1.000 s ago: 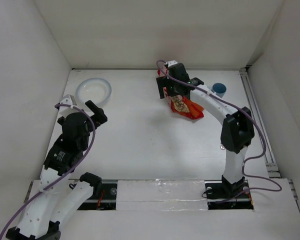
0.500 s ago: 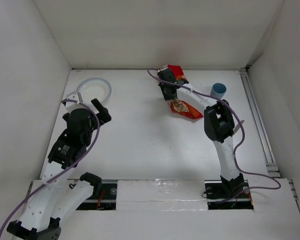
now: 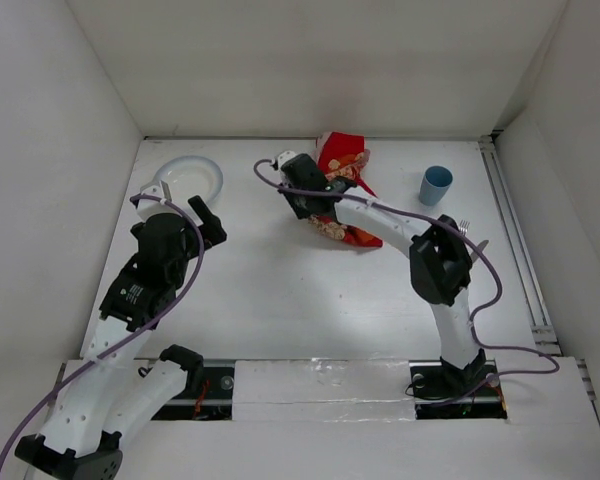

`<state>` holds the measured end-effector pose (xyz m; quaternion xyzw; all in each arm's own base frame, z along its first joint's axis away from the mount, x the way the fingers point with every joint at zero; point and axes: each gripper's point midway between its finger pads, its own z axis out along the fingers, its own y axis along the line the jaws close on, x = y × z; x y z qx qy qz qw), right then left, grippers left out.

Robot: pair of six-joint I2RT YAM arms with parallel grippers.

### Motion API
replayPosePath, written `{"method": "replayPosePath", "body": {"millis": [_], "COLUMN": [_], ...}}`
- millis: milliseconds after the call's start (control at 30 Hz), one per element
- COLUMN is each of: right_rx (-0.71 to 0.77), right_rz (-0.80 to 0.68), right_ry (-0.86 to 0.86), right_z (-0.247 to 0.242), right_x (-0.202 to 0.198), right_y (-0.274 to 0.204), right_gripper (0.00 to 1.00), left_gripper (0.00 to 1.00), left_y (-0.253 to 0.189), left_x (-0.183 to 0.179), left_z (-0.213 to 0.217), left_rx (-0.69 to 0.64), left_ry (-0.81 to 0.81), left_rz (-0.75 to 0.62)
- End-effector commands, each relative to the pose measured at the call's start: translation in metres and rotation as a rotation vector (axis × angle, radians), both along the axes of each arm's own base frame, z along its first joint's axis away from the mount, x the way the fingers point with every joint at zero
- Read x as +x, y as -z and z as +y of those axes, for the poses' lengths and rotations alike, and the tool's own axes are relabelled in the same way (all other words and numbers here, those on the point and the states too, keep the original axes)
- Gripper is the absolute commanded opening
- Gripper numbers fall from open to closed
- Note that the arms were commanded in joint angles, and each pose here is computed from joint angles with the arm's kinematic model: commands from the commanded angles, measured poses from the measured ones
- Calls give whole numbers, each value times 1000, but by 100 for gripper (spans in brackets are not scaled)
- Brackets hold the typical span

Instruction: Set the dinner table for one person

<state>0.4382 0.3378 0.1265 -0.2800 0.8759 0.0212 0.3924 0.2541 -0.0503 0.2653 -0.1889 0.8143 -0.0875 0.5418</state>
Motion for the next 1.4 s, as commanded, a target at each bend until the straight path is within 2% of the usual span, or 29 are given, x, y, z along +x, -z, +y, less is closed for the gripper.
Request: {"method": "replayPosePath", "body": {"millis": [0, 33, 67, 100, 133, 167, 233, 333, 367, 467, 500, 567, 600, 667, 700, 800, 833, 900, 933, 1067, 1233, 1367], "right_rx": [67, 68, 87, 97, 130, 160, 235, 410, 504, 588, 638, 625, 614, 622, 613, 728, 762, 796, 797, 809, 813, 806], "right_rz": [24, 21, 38, 39, 19, 2, -38, -154, -193, -267, -243, -237, -165, -114, -73, -41, -33, -14, -8, -27, -14, 5], "right_ry": [-269, -316, -352, -371, -361, -350, -350, -305, -266, -25, 86, 316, 424, 514, 567, 588, 596, 579, 581, 569, 594, 591], "right_z": [44, 49, 53, 55, 50, 48, 34, 21, 10, -41, -54, -101, -115, -135, -155, -167, -171, -172, -176, -183, -201, -207], "right_x": [-53, -62, -73, -82, -88, -90, -104, -102, -107, -86, -79, -56, -53, -48, -47, -47, -52, -57, -61, -72, -86, -94], "right_y": [-12, -9, -6, -5, -10, -16, -39, -88, -113, -136, -137, -125, -104, -88, -66, -57, -52, -50, -46, -50, -38, -28], "right_gripper": [25, 47, 63, 72, 76, 100, 100, 100, 100, 100, 100, 100, 100, 100, 100, 100, 100, 100, 100, 100, 100, 100], "left_gripper": [100, 100, 100, 100, 100, 100, 100, 100, 100, 100, 100, 100, 100, 100, 100, 100, 100, 100, 100, 97, 95, 85], "left_y": [-4, -4, -4, -4, -4, -4, -2, 3, 5, 7, 23, 19, 37, 24, 37, 42, 61, 66, 91, 102, 119, 135], "left_x": [4, 4, 4, 4, 4, 4, 5, 6, 8, 20, 21, 37, 43, 62, 73, 98, 111, 130, 142, 175, 198, 210], "left_z": [-2, -2, -2, -2, -2, -2, -2, -6, -12, -45, -61, -81, -95, -117, -126, -146, -154, -165, -170, -191, -211, -220], "left_rx": [3, 3, 3, 3, 3, 3, 6, -24, -65, -229, -279, -378, -400, -453, -456, -481, -477, -472, -450, -450, -456, -461], "left_ry": [9, 9, 9, 9, 9, 9, 9, 2, 3, 82, 132, 170, 213, 301, 318, 356, 360, 382, 378, 432, 497, 514], "left_rz": [-26, -26, -26, -26, -26, -26, -17, 10, 22, 11, 48, 5, 52, -23, 2, -23, 21, 5, 47, 31, 17, 38]}}
